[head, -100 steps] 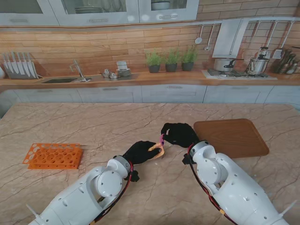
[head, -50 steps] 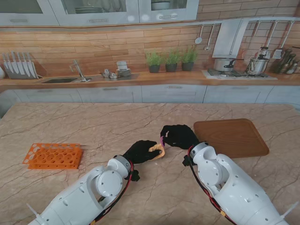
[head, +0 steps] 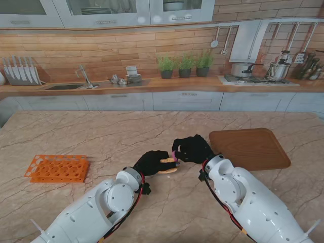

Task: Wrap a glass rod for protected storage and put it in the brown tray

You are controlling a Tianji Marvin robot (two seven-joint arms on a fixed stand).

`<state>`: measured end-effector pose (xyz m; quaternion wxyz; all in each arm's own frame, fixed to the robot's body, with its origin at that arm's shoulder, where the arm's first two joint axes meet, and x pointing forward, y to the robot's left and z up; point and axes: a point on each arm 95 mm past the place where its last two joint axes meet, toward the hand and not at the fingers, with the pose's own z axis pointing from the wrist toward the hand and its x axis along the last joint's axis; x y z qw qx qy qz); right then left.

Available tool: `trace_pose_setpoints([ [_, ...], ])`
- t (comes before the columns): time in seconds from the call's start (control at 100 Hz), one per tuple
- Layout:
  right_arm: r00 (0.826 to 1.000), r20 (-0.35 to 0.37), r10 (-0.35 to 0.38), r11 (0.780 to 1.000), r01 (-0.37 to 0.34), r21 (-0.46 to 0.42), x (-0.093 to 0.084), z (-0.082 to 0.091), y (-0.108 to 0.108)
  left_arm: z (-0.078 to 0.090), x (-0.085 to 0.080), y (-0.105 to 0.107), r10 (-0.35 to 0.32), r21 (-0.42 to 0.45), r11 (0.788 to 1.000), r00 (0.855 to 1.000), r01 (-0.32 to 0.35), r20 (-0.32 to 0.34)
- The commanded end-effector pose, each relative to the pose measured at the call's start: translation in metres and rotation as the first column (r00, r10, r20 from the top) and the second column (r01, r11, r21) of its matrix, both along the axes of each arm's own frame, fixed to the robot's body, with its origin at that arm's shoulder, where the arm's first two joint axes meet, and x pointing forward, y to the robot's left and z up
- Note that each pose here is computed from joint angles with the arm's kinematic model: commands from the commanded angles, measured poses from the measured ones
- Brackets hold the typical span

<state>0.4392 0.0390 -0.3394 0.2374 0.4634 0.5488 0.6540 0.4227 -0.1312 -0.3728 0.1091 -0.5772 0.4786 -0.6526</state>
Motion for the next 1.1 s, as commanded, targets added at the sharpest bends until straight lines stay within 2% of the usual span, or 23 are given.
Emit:
trace_pose_setpoints([
  [0.0,1.0,0.006,0.021,1.0,-0.021,0.005,-0.0026,0.0017,0.005,0.002,-0.0026,-0.0058,0.009,-0.019,1.0,1.0,-0.009,-0.013],
  [0.27,0.996,0.059,0.064,0.997,-0.061,-0.052,-0.0044,0.0034,0.0066,0.004,-0.0034,-0.0092,0.048,-0.038,0.998,0.997,-0.05,-0.057],
  [0.53,0.993,0.085,0.078,0.995,-0.072,-0.073,-0.0041,0.0054,0.0049,0.0042,-0.0041,-0.0085,0.054,-0.042,0.998,0.997,-0.057,-0.063],
  [0.91,0.994,0.082,0.076,0.995,-0.07,-0.069,-0.0048,0.008,0.0027,0.0049,-0.0045,-0.0085,0.068,-0.064,0.995,0.996,-0.071,-0.054],
  [1.09,0.997,0.064,0.046,0.997,-0.042,-0.07,-0.0027,0.005,0.0003,0.0054,-0.0049,-0.0086,0.061,-0.075,0.995,0.997,-0.064,-0.043],
])
